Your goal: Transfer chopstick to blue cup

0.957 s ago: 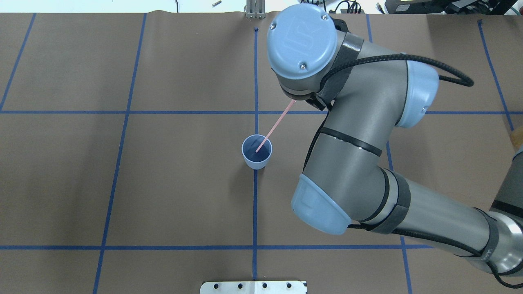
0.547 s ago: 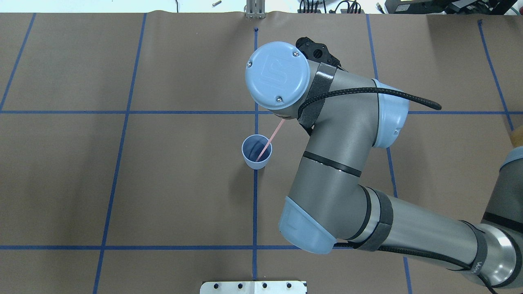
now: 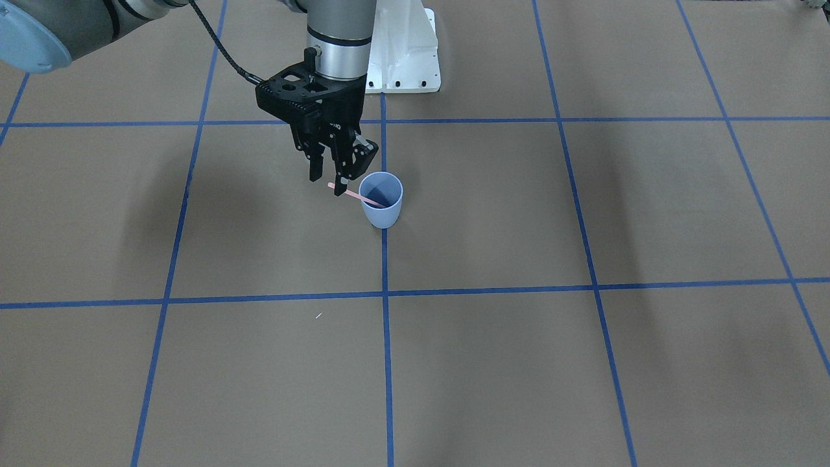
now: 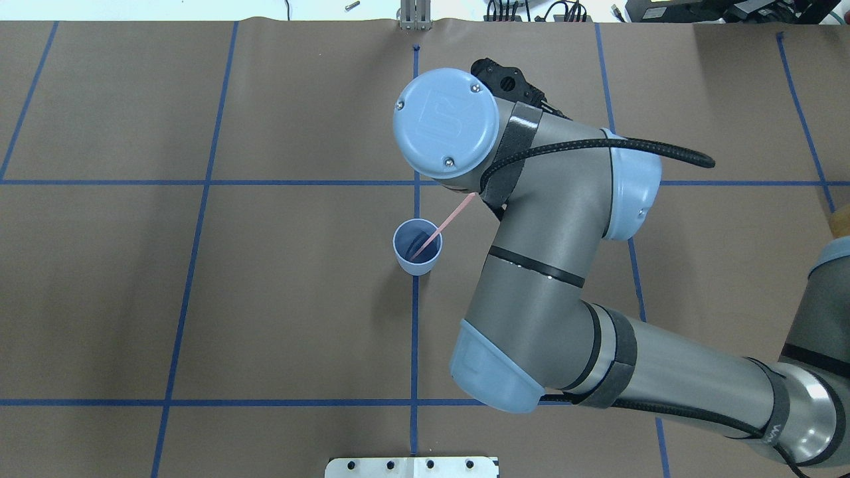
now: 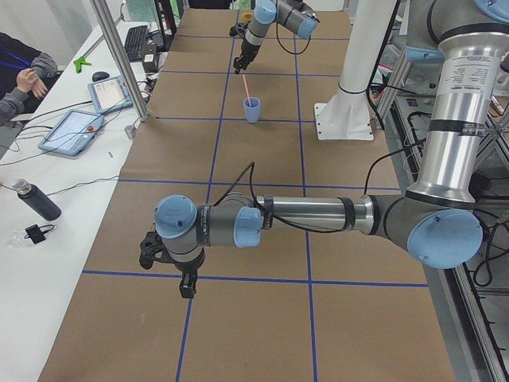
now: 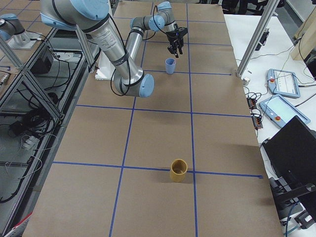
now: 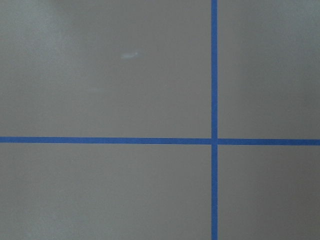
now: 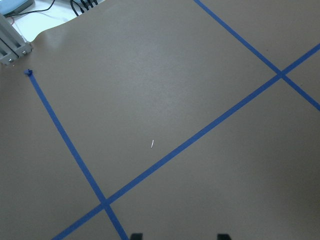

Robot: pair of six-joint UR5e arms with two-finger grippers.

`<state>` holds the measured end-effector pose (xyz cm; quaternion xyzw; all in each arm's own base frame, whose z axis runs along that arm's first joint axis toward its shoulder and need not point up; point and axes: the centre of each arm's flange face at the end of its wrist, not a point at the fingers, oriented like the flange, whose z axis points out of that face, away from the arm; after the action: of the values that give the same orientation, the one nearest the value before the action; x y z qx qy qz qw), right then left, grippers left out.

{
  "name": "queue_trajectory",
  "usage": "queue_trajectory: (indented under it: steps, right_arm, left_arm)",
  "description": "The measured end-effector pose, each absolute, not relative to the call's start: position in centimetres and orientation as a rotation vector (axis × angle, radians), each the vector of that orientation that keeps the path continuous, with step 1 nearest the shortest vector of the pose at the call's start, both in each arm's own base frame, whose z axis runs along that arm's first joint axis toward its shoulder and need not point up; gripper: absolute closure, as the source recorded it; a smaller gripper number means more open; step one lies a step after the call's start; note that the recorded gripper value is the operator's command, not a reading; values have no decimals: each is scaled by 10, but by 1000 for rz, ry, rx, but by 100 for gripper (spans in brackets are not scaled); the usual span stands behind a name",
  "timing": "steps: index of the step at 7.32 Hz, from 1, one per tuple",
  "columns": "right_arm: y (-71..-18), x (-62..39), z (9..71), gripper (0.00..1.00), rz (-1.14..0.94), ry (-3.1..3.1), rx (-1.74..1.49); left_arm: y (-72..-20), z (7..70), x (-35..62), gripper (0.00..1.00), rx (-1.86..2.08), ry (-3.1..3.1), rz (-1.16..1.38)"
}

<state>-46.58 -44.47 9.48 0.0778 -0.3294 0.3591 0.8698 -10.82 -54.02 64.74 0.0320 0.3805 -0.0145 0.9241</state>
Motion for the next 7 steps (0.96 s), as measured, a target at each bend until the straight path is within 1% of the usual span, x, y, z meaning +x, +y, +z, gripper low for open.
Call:
queue_trajectory:
  steps: [2,4,5,7]
  right_arm:
    - [-481,-421,94,0,632,-692,156]
    - [-543,-335,140,0,437,-659,152]
    - [-575,-283,179,0,335,-662,147]
    - [-622,-183,300,0,145,-680,146]
  left_arm:
    - [-541,647,-108,1,59,781,-43]
    - [-541,647,-107,1,46,778,-53]
    - [-543,645,-104,1,45,775,-49]
    - [-545,642,-98,1,51,776,-34]
